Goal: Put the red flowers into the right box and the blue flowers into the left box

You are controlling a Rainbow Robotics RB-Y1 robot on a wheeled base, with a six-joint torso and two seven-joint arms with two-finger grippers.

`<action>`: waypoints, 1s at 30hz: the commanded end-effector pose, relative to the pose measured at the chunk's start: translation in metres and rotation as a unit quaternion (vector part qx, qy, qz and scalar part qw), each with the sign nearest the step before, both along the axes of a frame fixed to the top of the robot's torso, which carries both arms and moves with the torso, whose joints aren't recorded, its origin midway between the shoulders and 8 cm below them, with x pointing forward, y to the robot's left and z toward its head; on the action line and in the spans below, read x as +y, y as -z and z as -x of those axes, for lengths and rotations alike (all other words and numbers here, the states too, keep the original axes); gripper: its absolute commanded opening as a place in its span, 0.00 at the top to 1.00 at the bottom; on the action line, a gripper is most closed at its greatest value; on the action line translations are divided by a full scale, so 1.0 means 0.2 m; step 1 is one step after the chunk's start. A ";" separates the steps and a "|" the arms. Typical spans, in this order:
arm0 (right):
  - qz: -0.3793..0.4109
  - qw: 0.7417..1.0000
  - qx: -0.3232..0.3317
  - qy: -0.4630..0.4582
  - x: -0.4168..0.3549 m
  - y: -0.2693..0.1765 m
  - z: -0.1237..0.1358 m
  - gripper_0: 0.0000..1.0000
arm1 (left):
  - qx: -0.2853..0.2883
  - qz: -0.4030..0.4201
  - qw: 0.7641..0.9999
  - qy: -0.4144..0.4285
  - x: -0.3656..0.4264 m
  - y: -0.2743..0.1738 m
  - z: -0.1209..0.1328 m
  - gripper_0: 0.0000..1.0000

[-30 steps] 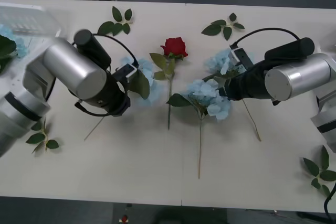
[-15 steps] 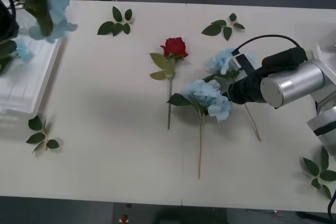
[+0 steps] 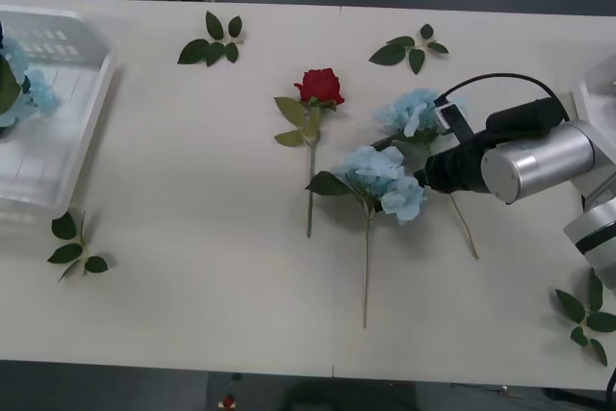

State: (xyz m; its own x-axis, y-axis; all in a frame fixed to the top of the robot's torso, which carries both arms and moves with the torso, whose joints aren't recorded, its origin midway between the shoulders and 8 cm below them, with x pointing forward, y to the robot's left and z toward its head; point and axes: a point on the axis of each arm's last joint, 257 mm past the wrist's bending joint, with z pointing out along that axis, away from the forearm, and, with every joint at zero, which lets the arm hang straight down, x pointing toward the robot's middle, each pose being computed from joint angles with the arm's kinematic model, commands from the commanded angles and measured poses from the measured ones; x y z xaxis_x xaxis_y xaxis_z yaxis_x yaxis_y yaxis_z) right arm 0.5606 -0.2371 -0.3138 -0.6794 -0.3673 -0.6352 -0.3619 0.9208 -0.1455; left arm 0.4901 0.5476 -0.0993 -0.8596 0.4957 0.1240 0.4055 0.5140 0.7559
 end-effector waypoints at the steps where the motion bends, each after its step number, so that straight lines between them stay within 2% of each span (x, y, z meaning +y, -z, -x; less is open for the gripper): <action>1: -0.008 1.000 -0.009 -0.004 0.06 -0.02 -0.01 0.00 | 0.017 -0.034 0.999 0.012 0.13 -0.07 -0.02 1.00; 2: -0.009 1.000 -0.009 -0.004 0.06 -0.02 -0.02 0.02 | 0.025 -0.038 0.999 0.011 0.14 -0.04 -0.02 1.00; 4: -0.011 1.000 -0.009 -0.005 0.08 -0.01 -0.01 0.19 | 0.037 -0.043 0.998 0.014 0.16 0.01 -0.02 1.00; 6: -0.014 1.000 -0.010 -0.006 0.09 -0.01 -0.01 0.39 | 0.057 -0.049 0.997 0.015 0.17 0.08 -0.01 1.00; 11: -0.013 1.000 -0.010 -0.007 0.11 -0.01 -0.01 0.63 | 0.073 -0.034 0.996 0.024 0.17 0.19 -0.02 0.99; 12: -0.014 1.000 -0.010 -0.009 0.12 0.00 -0.01 0.66 | 0.073 -0.028 0.997 0.026 0.17 0.21 -0.02 0.92; 13: -0.013 1.000 -0.009 -0.009 0.13 0.00 -0.01 0.70 | 0.074 -0.023 0.997 0.026 0.17 0.23 -0.02 0.81; 15: -0.013 1.000 -0.011 -0.009 0.12 -0.01 -0.02 0.76 | 0.073 -0.010 0.997 0.029 0.16 0.26 -0.03 0.50; 16: -0.014 1.000 -0.011 -0.009 0.13 -0.01 -0.02 0.81 | 0.072 -0.002 0.997 0.034 0.15 0.27 -0.03 0.40; 19: -0.013 1.000 -0.013 -0.011 0.13 -0.02 -0.02 0.95 | 0.071 0.009 0.997 0.036 0.13 0.29 -0.04 0.30; 26: -0.028 0.999 -0.019 -0.005 0.11 -0.08 -0.05 1.00 | 0.066 0.084 0.993 0.048 -0.02 0.26 -0.02 0.14; 30: -0.060 0.998 -0.018 0.000 0.09 -0.14 -0.07 1.00 | 0.071 0.143 0.984 0.082 -0.20 0.18 0.00 0.10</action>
State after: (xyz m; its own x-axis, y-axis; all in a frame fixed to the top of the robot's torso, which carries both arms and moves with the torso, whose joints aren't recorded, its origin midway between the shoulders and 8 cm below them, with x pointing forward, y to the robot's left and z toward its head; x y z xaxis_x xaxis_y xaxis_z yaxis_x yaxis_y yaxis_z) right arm 0.5600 -0.2186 -0.3133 -0.6798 -0.3236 -0.6582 -0.3680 0.9267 -0.0756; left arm 0.4790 0.5185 -0.1849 -0.7893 0.5994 0.1334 0.5744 0.6440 0.5053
